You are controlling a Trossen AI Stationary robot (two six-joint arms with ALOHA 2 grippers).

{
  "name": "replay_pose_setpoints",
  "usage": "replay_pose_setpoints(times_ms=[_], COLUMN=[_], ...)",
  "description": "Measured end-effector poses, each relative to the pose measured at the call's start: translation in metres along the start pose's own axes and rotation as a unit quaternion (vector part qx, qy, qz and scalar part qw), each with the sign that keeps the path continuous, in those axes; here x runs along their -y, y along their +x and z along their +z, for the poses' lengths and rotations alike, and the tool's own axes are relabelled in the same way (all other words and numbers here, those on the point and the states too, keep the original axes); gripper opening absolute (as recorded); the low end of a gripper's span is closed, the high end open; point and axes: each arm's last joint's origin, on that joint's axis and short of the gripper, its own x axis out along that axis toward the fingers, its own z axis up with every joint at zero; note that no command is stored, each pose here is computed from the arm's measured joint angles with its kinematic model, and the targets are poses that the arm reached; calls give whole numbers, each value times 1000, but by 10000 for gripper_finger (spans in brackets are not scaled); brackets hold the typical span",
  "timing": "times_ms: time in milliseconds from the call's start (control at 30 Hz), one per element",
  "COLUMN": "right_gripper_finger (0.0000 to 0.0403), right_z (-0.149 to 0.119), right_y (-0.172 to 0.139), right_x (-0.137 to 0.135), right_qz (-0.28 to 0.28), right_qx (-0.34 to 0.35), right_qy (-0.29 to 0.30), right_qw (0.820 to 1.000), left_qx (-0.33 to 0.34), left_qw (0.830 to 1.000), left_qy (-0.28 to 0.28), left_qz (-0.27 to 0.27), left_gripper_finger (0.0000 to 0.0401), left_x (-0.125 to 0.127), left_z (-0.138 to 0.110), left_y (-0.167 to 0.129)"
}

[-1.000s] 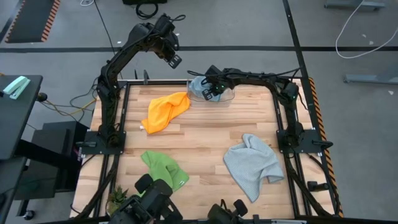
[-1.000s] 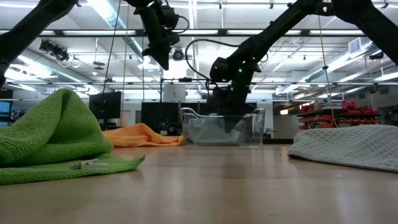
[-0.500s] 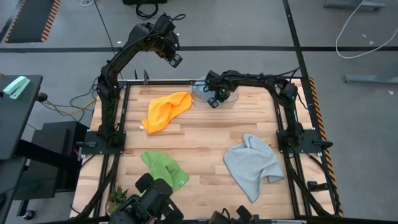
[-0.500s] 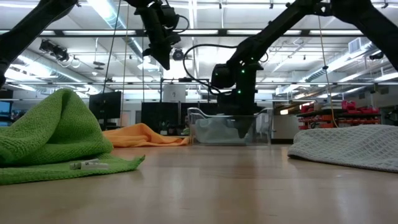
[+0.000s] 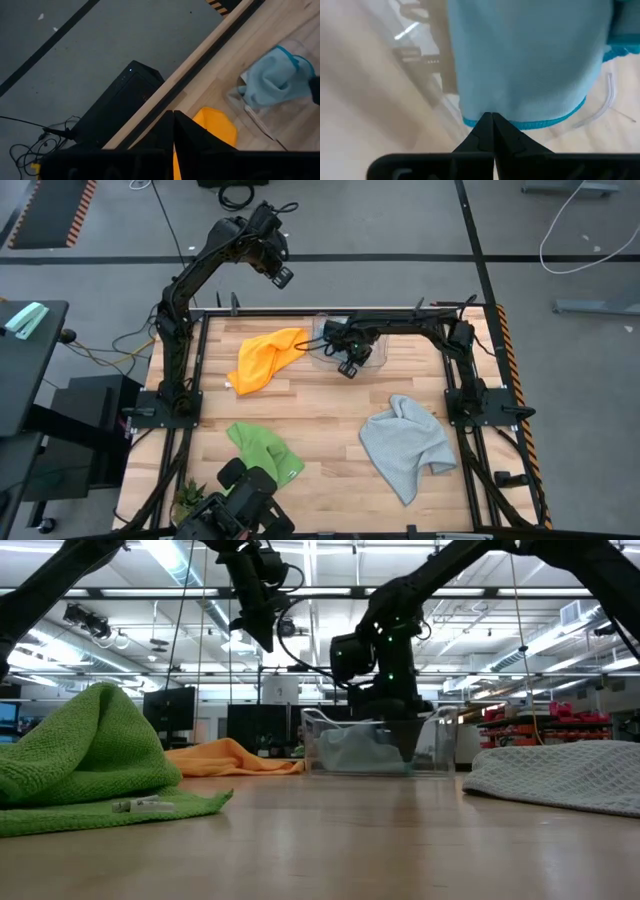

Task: Fold microfiber towels
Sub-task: Put the blue microfiber cloth into the transparent bin

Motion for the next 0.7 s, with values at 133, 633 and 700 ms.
replay_pose_setpoints(times_ms=[133, 633, 700], right_gripper_finger=[0, 0, 0], right_z=[-4, 48, 52], right_y=[-16, -75, -71], right_x=[-7, 26, 32], right_qz=[-12, 32, 35], right_qx=[29, 230, 232], right_qy=[-4, 52, 61], right_qw=[999, 971, 970], left_qx=[0, 21, 24], left_qw=[1000, 1000, 1000], left_qy=[7, 7, 6], left_qz=[1, 5, 6], left_gripper_finger=[19, 13, 12], left_x=[-2, -5, -5], left_z=[0, 4, 4], left_y=[0, 0, 0])
